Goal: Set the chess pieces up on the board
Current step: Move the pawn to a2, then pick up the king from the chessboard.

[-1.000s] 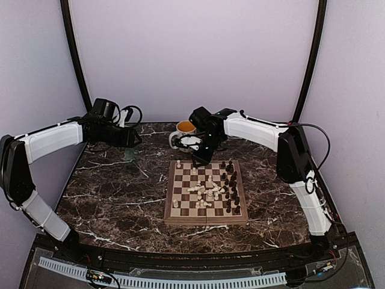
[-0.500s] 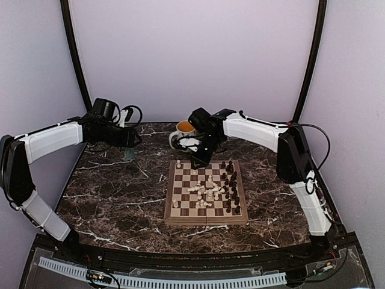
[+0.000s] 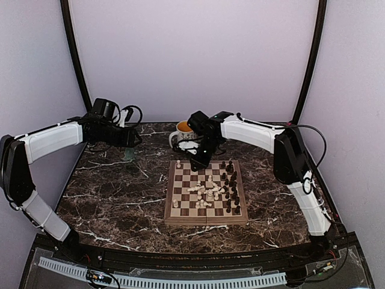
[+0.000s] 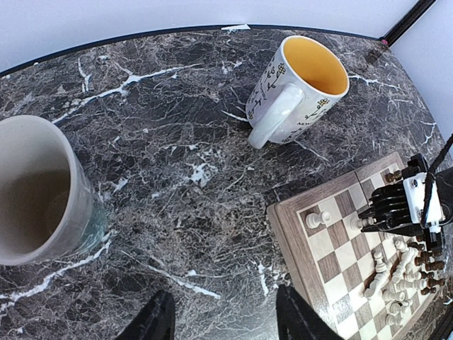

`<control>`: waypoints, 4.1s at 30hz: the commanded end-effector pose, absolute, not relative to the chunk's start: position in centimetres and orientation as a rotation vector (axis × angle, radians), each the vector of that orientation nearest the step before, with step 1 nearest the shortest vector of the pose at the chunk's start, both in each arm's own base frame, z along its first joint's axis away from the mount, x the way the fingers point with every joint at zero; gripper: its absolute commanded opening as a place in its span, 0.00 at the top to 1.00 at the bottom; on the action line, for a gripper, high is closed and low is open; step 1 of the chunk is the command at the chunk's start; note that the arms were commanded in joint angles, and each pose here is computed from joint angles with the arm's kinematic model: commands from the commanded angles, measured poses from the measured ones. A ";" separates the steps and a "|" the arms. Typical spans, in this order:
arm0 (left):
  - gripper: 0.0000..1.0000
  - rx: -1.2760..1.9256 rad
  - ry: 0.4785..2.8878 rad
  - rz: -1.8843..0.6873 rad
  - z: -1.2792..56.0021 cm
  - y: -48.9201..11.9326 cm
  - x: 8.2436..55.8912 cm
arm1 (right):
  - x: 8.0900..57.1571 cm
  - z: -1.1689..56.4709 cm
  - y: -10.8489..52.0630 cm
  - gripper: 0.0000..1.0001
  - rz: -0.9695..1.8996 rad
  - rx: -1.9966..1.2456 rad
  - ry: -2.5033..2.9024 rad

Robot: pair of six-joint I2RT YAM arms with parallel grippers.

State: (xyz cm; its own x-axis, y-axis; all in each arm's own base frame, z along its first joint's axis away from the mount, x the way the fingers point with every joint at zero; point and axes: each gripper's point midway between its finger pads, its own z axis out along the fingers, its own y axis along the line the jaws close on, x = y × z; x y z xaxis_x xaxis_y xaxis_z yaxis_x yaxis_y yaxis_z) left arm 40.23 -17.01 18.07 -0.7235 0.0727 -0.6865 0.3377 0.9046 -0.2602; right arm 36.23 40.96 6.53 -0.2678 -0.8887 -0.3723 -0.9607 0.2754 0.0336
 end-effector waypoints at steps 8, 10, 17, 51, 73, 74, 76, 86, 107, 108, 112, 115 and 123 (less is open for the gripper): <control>0.49 0.306 2.347 -0.494 17.9 -17.0 40.1 | 37.4 7.5 43.0 0.98 0.398 -1.664 2.215; 0.49 0.306 2.348 -0.494 17.9 -17.0 40.1 | 37.7 7.5 43.3 0.99 0.399 -1.656 2.208; 0.49 0.306 2.349 -0.498 17.9 -17.0 40.0 | 38.4 7.2 43.9 1.00 0.396 -1.637 2.197; 0.50 0.333 2.321 -0.505 18.3 -17.2 40.1 | 37.7 16.1 42.9 0.65 0.406 -1.556 2.082; 0.51 0.572 2.181 -0.628 20.5 -21.8 37.5 | 25.5 8.9 37.8 0.57 0.295 -1.943 2.081; 0.51 0.574 2.183 -0.631 20.5 -21.8 37.4 | 25.5 8.7 37.8 0.57 0.290 -1.944 2.087; 0.51 0.574 2.180 -0.636 20.5 -21.9 37.4 | 25.7 8.2 37.8 0.57 0.278 -1.944 2.100; 0.51 0.584 2.198 -0.665 19.7 -22.3 37.3 | 25.2 7.8 36.4 0.64 0.238 -1.963 2.135; 0.51 0.586 2.217 -0.673 19.1 -22.4 37.3 | 23.9 8.4 34.7 0.82 0.238 -1.991 2.166; 0.51 0.585 2.218 -0.673 19.1 -22.4 37.4 | 23.8 8.5 34.7 0.85 0.241 -1.993 2.166; 0.51 0.587 2.225 -0.674 18.9 -22.5 37.4 | 23.5 9.4 35.1 0.94 0.282 -1.986 2.149; 0.51 0.585 2.228 -0.675 18.8 -22.4 37.4 | 23.4 10.4 35.6 0.97 0.321 -1.979 2.133; 0.51 0.586 2.227 -0.676 18.9 -22.5 37.4 | 24.5 13.2 37.7 0.99 0.362 -1.943 2.066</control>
State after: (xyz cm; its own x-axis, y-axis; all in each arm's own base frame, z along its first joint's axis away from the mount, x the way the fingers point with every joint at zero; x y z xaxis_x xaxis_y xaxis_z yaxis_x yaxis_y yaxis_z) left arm 37.43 -22.45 18.85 -0.6357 0.2005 -0.7454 0.5773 0.7645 -0.2868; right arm 23.99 36.43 10.29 -0.0725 -0.9510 -0.3007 -0.9973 0.0727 0.0106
